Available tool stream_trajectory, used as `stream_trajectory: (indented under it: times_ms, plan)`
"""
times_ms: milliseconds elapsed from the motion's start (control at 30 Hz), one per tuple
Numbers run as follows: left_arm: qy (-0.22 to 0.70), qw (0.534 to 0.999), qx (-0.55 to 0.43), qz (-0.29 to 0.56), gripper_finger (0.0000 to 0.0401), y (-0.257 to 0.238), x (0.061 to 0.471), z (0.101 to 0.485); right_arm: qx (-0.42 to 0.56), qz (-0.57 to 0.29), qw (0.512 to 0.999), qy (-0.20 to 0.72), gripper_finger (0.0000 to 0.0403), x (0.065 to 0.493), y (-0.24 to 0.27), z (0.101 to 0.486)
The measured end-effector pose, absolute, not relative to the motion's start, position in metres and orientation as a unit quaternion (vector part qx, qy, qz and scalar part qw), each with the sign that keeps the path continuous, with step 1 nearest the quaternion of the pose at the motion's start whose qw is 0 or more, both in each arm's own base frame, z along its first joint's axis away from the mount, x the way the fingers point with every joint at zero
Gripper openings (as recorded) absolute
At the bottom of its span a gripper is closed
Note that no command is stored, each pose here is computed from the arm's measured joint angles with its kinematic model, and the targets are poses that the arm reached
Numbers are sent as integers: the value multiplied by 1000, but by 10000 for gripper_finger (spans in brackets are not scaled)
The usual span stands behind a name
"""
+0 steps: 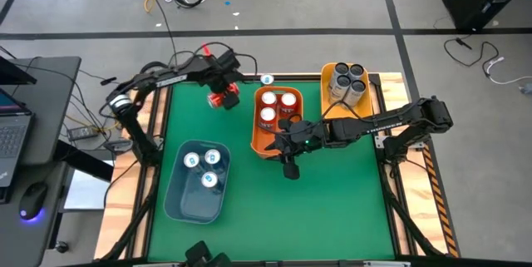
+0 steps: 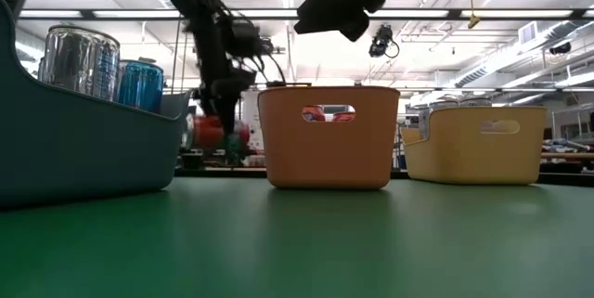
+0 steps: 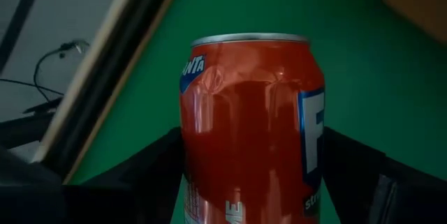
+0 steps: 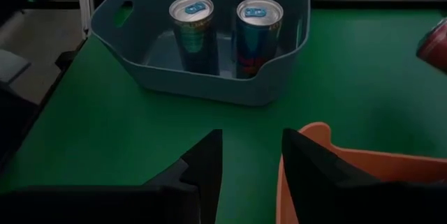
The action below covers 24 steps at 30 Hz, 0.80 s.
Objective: Sort soda cans
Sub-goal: Put the orange soda can into the orange bin
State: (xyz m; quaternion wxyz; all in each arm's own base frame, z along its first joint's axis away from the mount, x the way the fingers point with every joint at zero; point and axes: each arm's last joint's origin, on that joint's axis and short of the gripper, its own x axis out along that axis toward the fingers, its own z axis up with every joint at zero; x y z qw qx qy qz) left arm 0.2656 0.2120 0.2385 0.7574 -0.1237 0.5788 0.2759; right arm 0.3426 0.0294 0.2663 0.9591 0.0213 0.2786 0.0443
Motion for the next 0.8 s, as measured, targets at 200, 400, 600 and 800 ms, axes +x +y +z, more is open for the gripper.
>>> stream_trajectory:
  times_ms: [200,400,600,800]
  plan:
    - [523,792,-114,294,288,194,245,287,20,46,966,255,135,345,30,270]
    - [402,871,-107,262,288,163,230,341,5,-9,971,239,134,332,27,288]
    - [241,952,-70,177,288,128,240,382,-22,-92,969,229,132,299,29,317]
    - [100,992,-23,69,287,98,271,376,-32,-144,968,205,116,288,44,325]
